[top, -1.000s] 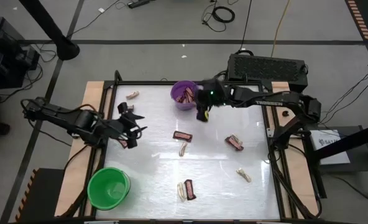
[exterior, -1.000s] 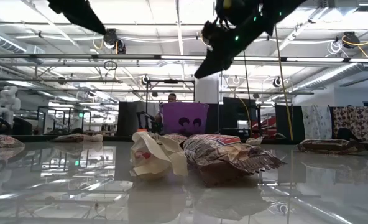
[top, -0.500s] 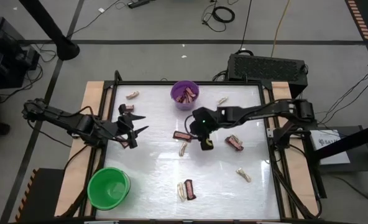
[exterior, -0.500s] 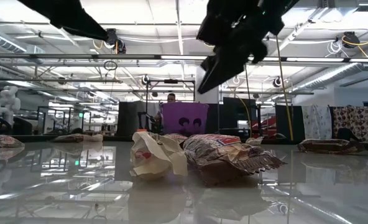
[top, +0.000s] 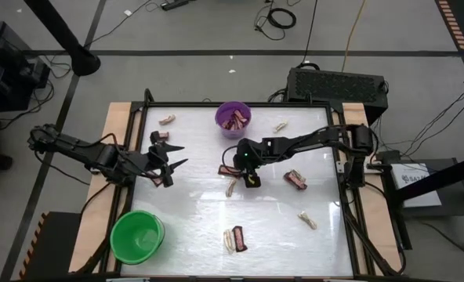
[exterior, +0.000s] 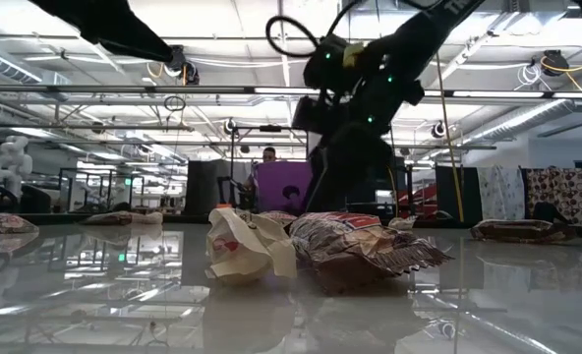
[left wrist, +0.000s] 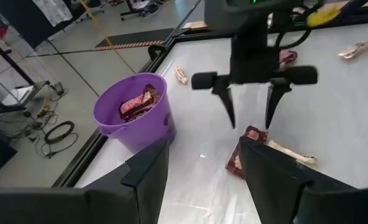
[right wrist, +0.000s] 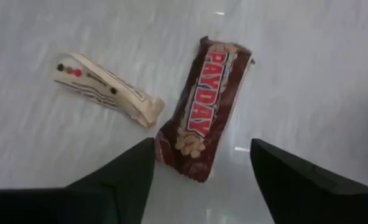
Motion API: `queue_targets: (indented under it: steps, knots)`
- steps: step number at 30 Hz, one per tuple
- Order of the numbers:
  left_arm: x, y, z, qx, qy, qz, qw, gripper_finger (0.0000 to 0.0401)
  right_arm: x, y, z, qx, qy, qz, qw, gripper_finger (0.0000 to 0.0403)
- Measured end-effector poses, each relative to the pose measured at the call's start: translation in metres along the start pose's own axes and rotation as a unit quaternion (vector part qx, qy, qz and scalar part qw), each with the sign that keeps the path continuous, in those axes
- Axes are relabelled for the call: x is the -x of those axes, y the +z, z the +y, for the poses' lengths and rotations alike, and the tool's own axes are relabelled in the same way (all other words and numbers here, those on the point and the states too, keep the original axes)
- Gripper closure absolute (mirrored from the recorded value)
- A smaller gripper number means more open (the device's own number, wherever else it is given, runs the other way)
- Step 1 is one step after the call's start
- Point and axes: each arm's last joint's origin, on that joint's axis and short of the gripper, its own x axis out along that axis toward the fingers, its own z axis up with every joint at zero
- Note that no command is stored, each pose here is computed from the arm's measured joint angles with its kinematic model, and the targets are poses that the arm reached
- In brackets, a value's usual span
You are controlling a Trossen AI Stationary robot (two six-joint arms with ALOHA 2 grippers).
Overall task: Sort candy by brand, put in halloween buckets
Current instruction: Put the brown chocolate into the purple bucket
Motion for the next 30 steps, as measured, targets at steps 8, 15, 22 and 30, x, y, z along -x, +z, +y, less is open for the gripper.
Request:
queue_targets:
  steps: [8, 15, 22, 30]
  knots:
    - [0.0, 0.002, -0.001, 0.006, -0.021, -0.008, 1.0, 0.0199, -0.021, -0.011, -0.003, -0.026, 0.004, 0.024, 0.999, 0.0125]
    - [0.0, 0.001, -0.001, 0.007, -0.022, -0.003, 1.0, 0.0199, -0.025, -0.012, -0.003, -0.035, 0.006, 0.028, 0.999, 0.0175]
    - [-0.004, -0.002, -0.005, 0.007, -0.03, 0.016, 0.999, 0.0199, -0.017, -0.012, -0.002, -0.037, 0.005, 0.037, 0.999, 0.0304]
    - [-0.012, -0.007, -0.011, -0.003, -0.03, 0.042, 0.999, 0.0199, 0.003, -0.01, 0.0, -0.036, 0.008, 0.049, 0.998, 0.0392]
